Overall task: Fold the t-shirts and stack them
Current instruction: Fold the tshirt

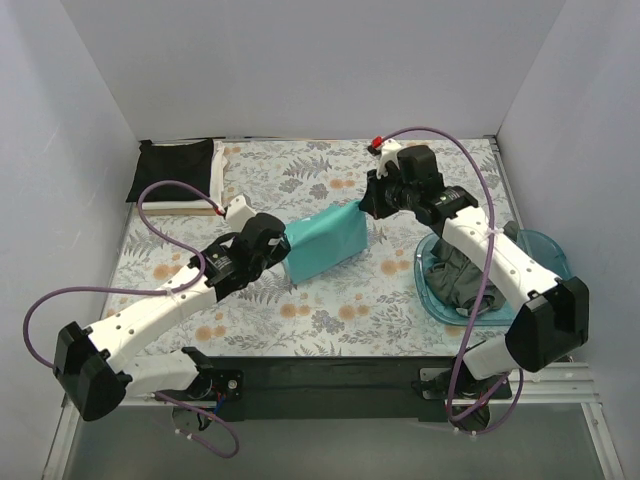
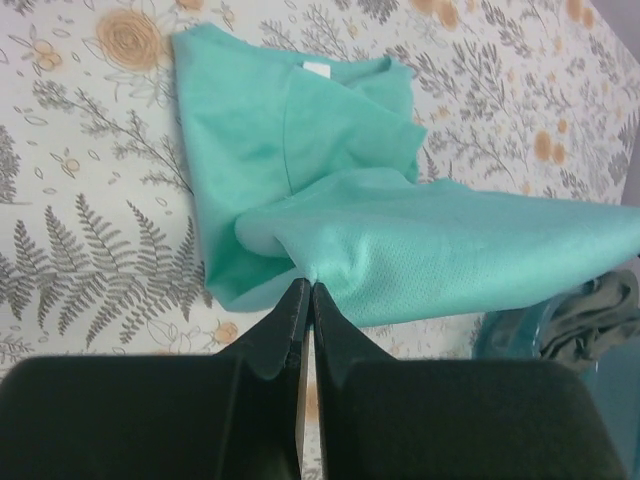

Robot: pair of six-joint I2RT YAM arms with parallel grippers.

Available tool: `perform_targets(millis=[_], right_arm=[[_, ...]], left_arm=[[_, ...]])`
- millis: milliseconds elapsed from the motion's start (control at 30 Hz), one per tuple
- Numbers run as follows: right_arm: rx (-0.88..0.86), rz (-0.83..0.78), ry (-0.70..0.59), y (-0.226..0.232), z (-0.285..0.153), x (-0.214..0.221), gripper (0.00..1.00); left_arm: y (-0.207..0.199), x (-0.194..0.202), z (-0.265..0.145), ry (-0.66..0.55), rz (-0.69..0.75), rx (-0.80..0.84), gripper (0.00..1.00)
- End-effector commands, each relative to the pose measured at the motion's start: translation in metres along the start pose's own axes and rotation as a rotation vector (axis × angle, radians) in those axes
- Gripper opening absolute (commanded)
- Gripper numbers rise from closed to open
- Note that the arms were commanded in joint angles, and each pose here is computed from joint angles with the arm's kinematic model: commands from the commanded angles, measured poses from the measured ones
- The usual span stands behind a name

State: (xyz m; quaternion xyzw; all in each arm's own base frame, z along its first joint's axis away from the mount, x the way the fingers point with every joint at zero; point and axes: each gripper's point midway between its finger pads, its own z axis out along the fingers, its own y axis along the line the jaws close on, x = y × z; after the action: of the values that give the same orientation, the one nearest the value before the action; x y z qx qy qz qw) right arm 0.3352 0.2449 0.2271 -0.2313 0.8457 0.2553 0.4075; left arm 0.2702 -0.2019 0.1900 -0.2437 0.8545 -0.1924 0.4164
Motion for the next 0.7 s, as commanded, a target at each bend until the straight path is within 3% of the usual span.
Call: perform_targets(millis=[0,433,667], right_arm=[[-0.004,-0.034,-0.043,-0.005,0.001,-0.024,0.01],[-0.036,-0.001,0.026,-0.036,0.06,-0.031,0.01],[-0.016,0.052,0.06,-0.063,0.094,-0.029,0.01]], left_arm=[[-0.007,-0.031,0.009,-0.07,-0.019,0.003,0.0],[-0.003,-0.064,0.062,-0.099,-0.014,-0.057,0.0],[0.006,-0.07,0.102,-0.056,-0.023,-0.104,0.0]])
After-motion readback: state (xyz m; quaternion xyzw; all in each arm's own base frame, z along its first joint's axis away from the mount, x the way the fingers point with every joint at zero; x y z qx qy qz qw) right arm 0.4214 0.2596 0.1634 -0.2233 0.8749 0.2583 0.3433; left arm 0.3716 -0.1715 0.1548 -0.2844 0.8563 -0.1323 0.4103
